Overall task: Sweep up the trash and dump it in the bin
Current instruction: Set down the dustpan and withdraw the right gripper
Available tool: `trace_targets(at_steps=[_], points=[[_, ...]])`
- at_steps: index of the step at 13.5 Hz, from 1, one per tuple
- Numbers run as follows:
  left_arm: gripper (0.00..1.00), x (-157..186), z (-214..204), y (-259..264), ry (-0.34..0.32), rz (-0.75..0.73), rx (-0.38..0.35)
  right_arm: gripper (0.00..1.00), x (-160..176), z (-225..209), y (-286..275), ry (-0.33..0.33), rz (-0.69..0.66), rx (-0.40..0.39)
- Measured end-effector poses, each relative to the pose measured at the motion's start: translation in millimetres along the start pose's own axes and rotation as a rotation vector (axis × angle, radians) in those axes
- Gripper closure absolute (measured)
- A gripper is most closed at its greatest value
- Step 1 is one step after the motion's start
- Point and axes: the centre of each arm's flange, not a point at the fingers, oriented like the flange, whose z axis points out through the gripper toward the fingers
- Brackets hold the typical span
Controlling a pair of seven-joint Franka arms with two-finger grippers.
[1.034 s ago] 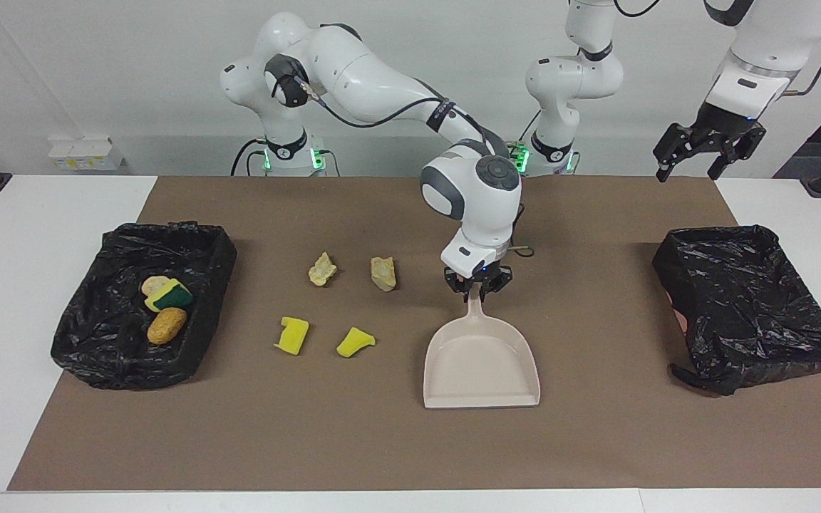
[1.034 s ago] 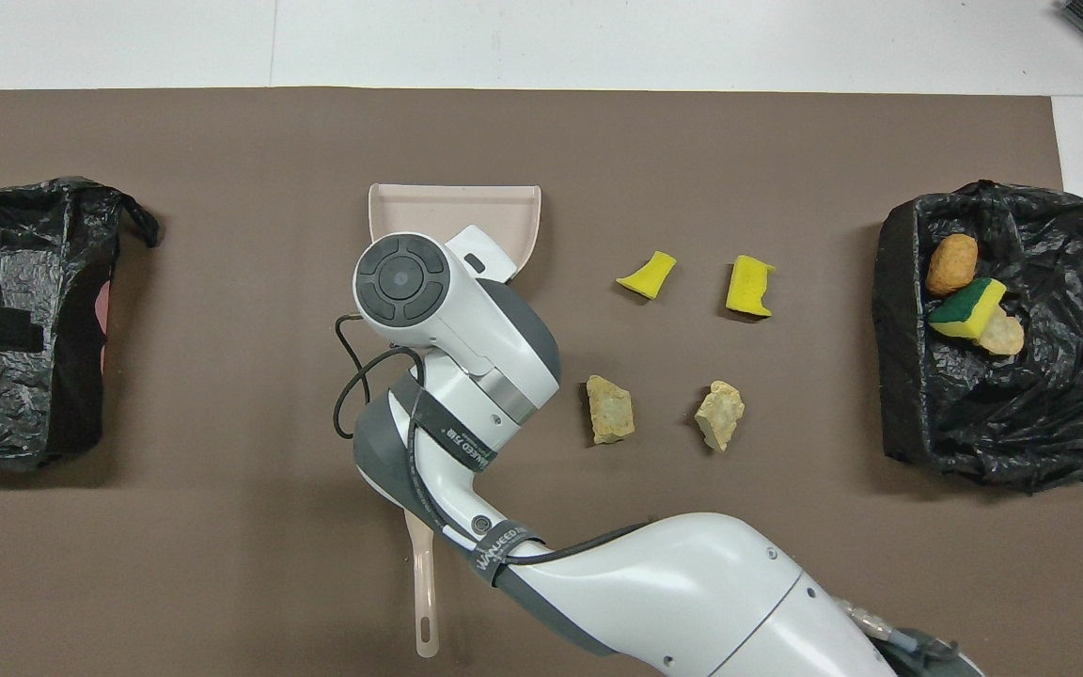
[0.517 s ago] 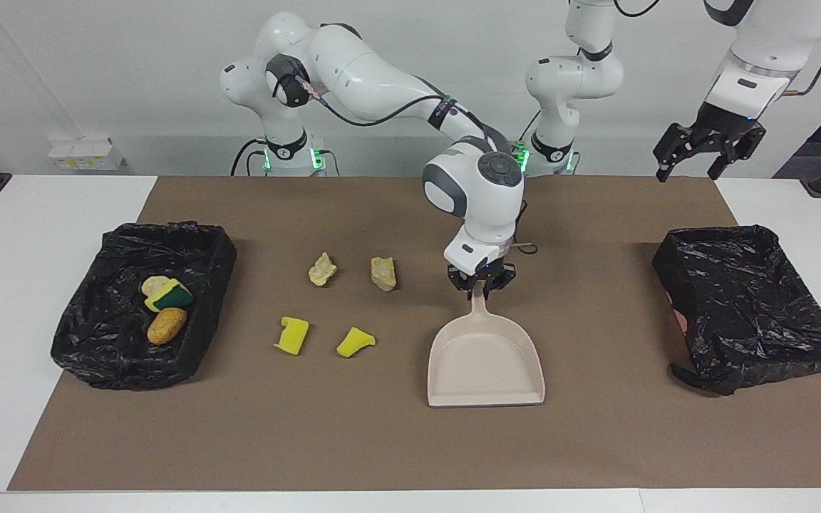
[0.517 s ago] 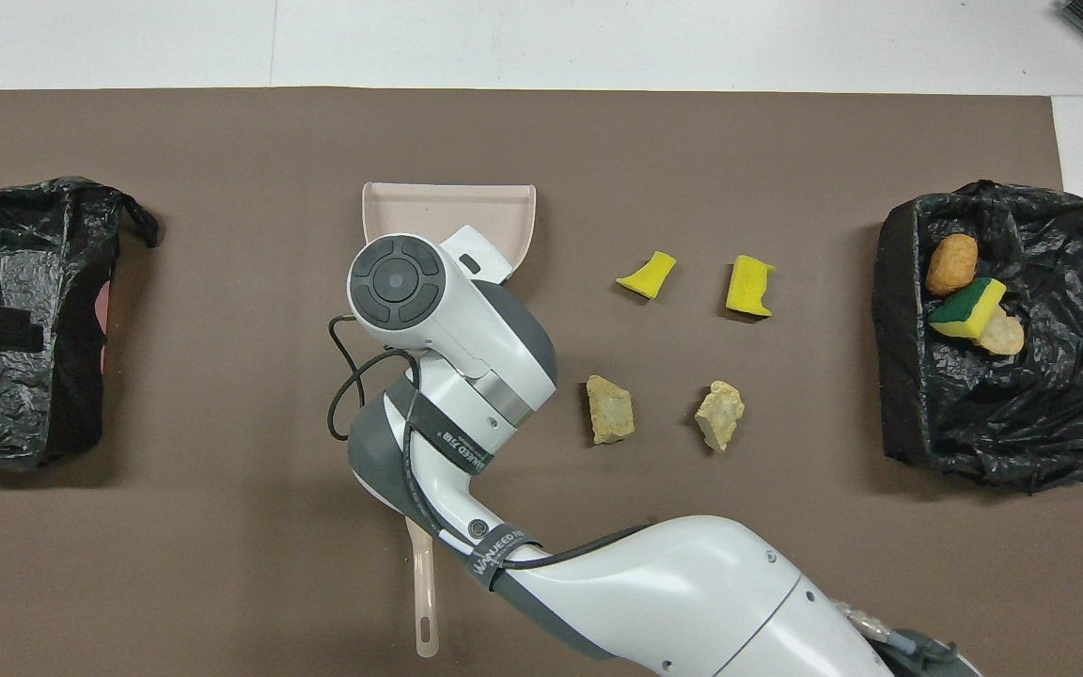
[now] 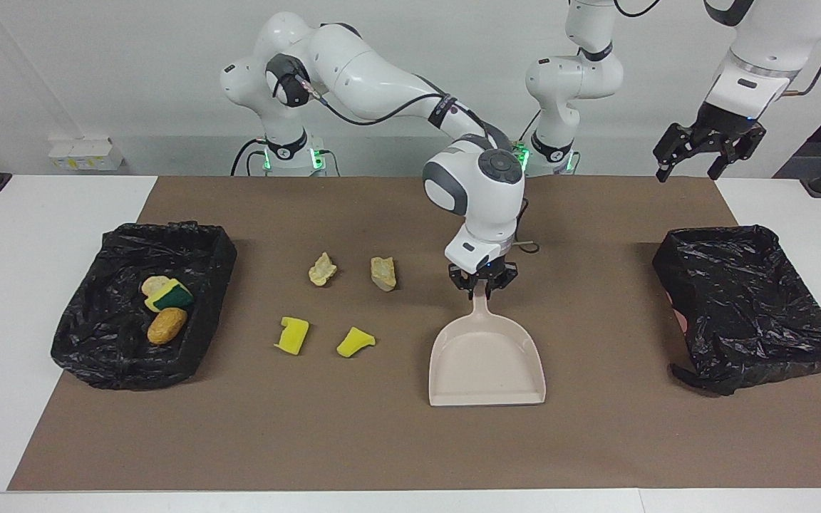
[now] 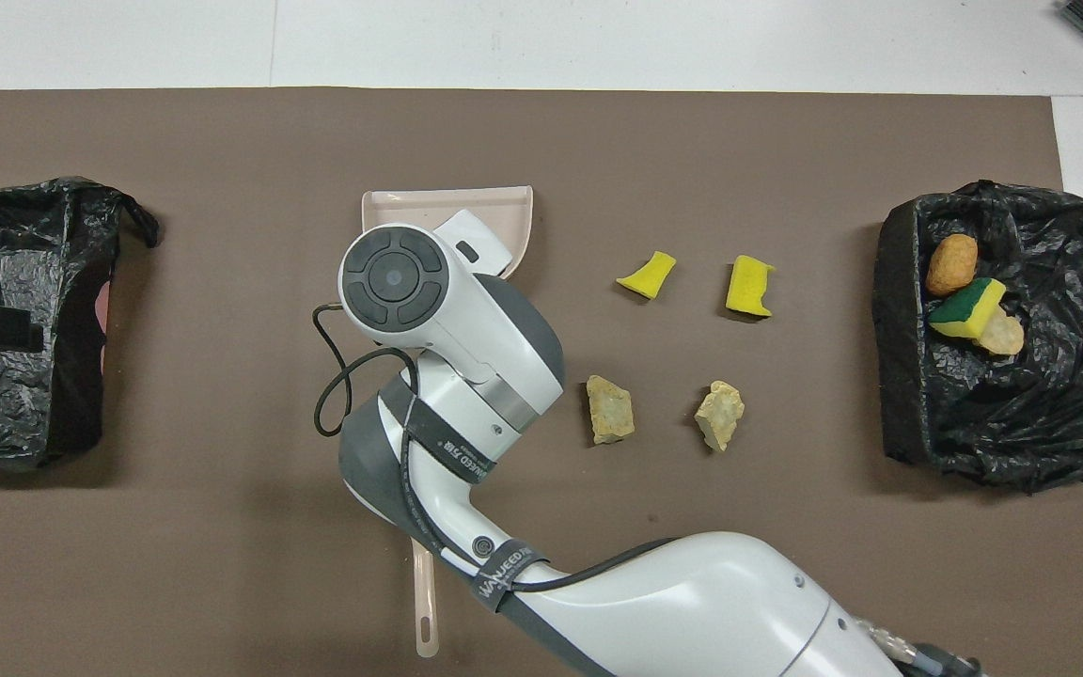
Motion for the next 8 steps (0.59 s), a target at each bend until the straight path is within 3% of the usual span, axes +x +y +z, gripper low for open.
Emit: trace_targets(at_steps=[5, 8], points=[[0.00, 0.0, 0.0, 0.0, 0.000, 0.000, 0.000, 0.30, -29.6, -50.2, 7.1, -0.051, 0.001, 0.018], [0.00, 0.0, 0.0, 0.0, 0.000, 0.000, 0.000, 0.21, -74.6, -59.9, 2.2, -0.083, -0.034, -0.009]])
